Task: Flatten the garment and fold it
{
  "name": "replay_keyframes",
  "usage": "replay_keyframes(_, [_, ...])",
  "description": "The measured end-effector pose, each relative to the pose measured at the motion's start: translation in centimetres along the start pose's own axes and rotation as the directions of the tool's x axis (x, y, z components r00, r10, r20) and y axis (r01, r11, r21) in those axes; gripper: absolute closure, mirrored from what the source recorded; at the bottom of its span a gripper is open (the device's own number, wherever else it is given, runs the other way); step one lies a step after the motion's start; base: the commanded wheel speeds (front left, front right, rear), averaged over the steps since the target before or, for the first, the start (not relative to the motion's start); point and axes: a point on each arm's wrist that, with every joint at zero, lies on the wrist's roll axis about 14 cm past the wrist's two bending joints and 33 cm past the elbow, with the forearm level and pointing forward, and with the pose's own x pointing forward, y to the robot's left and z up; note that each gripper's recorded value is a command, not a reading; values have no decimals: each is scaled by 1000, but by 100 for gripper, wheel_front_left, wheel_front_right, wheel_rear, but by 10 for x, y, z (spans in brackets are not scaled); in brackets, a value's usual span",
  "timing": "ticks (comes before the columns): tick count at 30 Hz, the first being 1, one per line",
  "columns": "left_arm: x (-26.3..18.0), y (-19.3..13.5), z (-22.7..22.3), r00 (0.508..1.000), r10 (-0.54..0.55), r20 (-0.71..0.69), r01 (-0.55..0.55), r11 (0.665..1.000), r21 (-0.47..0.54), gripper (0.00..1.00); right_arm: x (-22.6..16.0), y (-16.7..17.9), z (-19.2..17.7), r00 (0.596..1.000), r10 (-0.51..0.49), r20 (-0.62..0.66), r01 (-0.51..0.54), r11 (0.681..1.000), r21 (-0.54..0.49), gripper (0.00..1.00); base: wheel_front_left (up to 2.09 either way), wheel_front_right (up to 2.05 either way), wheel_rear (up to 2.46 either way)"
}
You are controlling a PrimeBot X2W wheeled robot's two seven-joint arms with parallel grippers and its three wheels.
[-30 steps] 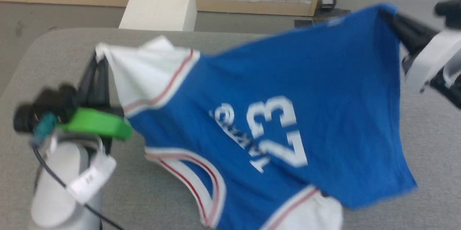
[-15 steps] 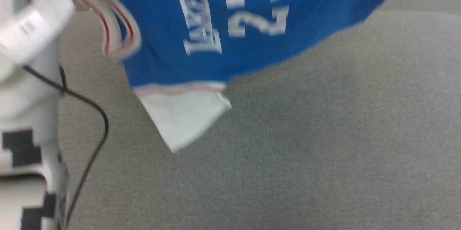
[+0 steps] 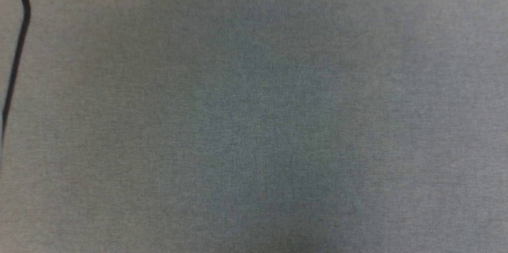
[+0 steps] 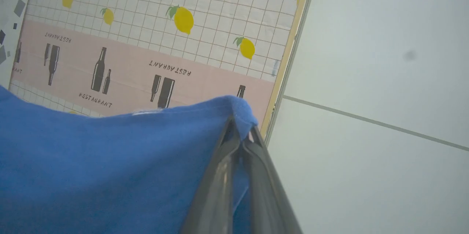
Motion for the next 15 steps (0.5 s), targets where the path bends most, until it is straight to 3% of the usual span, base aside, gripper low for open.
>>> replay_keyframes(9, [-26, -6, -89, 987, -17, -160, 17, 1000, -2, 100, 1, 20, -84, 992, 25, -122, -22, 999, 23, 100, 0, 0, 0])
replay_keyframes(15, [-73, -7, -126, 965, 3, -262, -19, 998, -59, 100, -35, 50, -151, 962, 87, -260, -75, 996, 58, 100, 0, 0, 0])
